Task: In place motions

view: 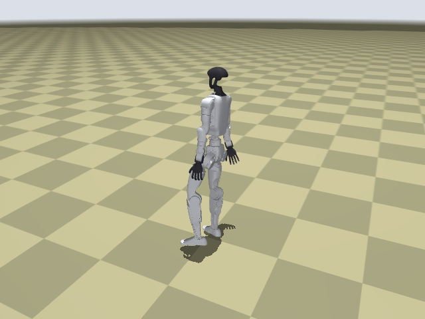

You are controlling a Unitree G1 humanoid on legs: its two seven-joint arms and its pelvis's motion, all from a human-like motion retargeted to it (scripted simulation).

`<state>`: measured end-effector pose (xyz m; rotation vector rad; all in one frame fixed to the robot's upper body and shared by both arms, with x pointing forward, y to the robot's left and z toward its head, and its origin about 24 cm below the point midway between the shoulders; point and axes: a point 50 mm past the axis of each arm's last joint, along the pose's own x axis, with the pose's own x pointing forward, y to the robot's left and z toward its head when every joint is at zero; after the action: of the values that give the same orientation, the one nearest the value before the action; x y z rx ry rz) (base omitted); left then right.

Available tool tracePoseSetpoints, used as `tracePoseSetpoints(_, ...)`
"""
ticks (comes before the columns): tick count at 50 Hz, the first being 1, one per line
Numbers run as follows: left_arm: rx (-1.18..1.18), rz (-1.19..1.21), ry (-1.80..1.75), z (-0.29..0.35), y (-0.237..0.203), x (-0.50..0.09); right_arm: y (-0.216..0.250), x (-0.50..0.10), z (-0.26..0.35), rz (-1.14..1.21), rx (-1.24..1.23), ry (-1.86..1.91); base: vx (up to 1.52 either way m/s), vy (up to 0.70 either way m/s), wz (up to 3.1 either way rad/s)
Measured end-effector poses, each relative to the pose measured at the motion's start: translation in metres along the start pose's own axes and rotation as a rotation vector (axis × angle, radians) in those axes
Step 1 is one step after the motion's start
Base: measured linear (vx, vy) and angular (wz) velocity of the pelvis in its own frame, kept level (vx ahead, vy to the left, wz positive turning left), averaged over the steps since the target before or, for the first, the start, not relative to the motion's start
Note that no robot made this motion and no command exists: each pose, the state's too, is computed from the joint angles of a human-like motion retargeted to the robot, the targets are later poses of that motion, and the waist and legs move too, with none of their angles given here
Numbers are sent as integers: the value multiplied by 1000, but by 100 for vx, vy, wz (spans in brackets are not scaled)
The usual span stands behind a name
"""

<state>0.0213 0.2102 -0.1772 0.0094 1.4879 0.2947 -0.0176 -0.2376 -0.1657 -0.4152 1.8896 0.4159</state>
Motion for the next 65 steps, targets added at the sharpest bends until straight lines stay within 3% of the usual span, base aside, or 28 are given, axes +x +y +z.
tracePoseSetpoints(9,-12,-4,66,-22,2,-1,-1,2,-13,-15,48,38,-7,-8,-54)
tracePoseSetpoints(25,-56,-13,251,-76,-1,-10,-5,-10,49,-10,-112,-193,-3,0,-23)
tracePoseSetpoints(40,33,-27,-98,25,-8,0,10,5,-21,39,113,50,8,17,90)
tracePoseSetpoints(45,72,-41,-136,32,-13,-1,12,6,-30,46,110,89,10,26,49)
tracePoseSetpoints(55,30,-20,17,-13,-1,0,11,2,12,59,20,-66,6,33,-8)
tracePoseSetpoints(65,-9,86,274,-79,30,-12,-6,-11,51,-43,-233,-176,1,30,-20)
